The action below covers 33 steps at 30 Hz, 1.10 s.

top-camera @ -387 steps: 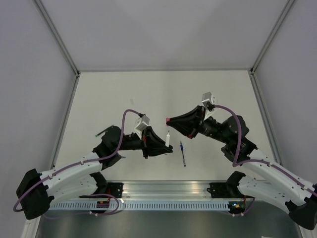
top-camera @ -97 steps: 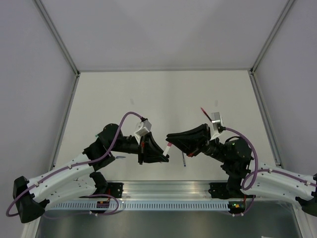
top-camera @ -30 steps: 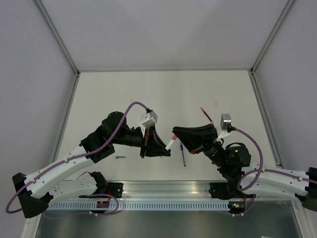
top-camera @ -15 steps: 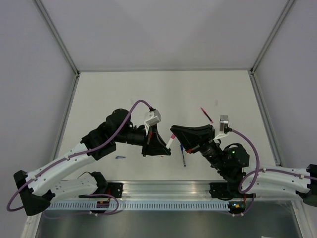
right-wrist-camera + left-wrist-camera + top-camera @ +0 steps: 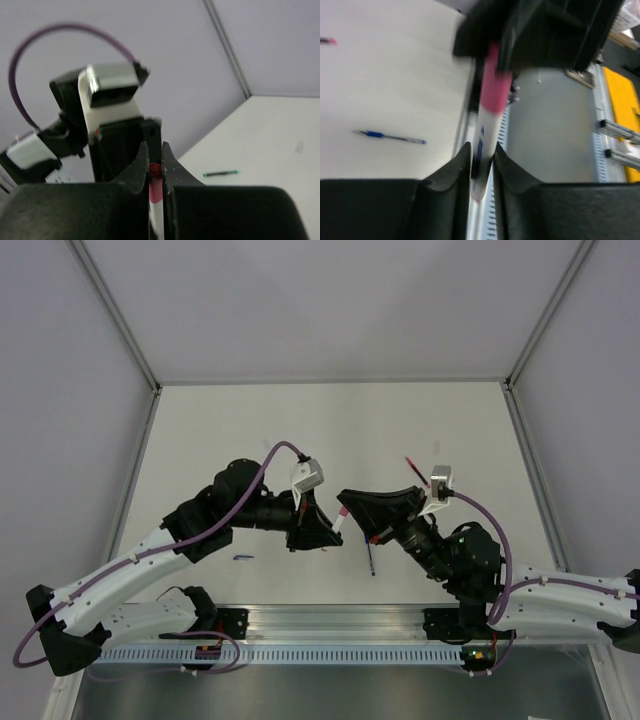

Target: Insert the pens into the pen caps

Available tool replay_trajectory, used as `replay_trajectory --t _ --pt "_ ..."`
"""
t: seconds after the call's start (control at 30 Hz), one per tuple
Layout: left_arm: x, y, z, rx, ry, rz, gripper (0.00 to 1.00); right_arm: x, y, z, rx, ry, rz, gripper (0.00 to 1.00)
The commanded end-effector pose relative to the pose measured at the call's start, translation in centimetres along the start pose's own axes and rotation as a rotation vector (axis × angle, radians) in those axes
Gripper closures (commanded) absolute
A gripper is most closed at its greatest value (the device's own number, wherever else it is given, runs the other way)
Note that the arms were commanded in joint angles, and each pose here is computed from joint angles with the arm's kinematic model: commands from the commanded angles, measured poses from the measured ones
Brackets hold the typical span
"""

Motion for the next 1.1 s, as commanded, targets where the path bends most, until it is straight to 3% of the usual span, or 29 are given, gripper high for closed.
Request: replay_trajectory --t 0.0,0.03,0.2,0.4,0.63,0.8,1.07 --pt "3.8 0.7 7.0 -0.344 -0.179 0.279 0.72 -4.3 3.2 -7.6 0.511 0.180 -0.159 1.00" --pt "4.3 0.3 5.6 -0.313 -0.160 0.288 0.44 -3.6 2.2 -6.6 0.490 0.175 -0.164 1.00" --pt "4.7 0.0 2.2 -0.245 -0.094 0.312 0.01 -5.7 -0.7 -2.7 0.431 0.229 -0.338 1.00" --pt "5.3 -0.6 -2.2 -0.150 0.020 0.346 0.00 -12.9 0.2 -1.5 0.483 0.245 -0.593 1.00" --pt "9.1 -0.5 -7.5 -0.028 0.155 0.686 0.00 -22.0 3.9 -1.9 0.651 0.197 -0.933 1.00" --pt "11.5 0.4 -11.2 0.048 0.149 0.905 0.00 -24.8 6.4 -2.7 0.687 0.180 -1.072 1.00" --pt "12.8 1.0 -12.7 0.097 0.128 1.030 0.00 -28.0 8.3 -4.8 0.729 0.107 -1.182 1.00"
Point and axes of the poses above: each gripper's point midway between its finger pads, its own y axis back along the fingers, its own x axis along the line the jaws close on, z = x × y, the point moved 7 cm from there along y, back along the fingers, and after that the axes turned 14 degrees about -y, right-handed, at the moved point
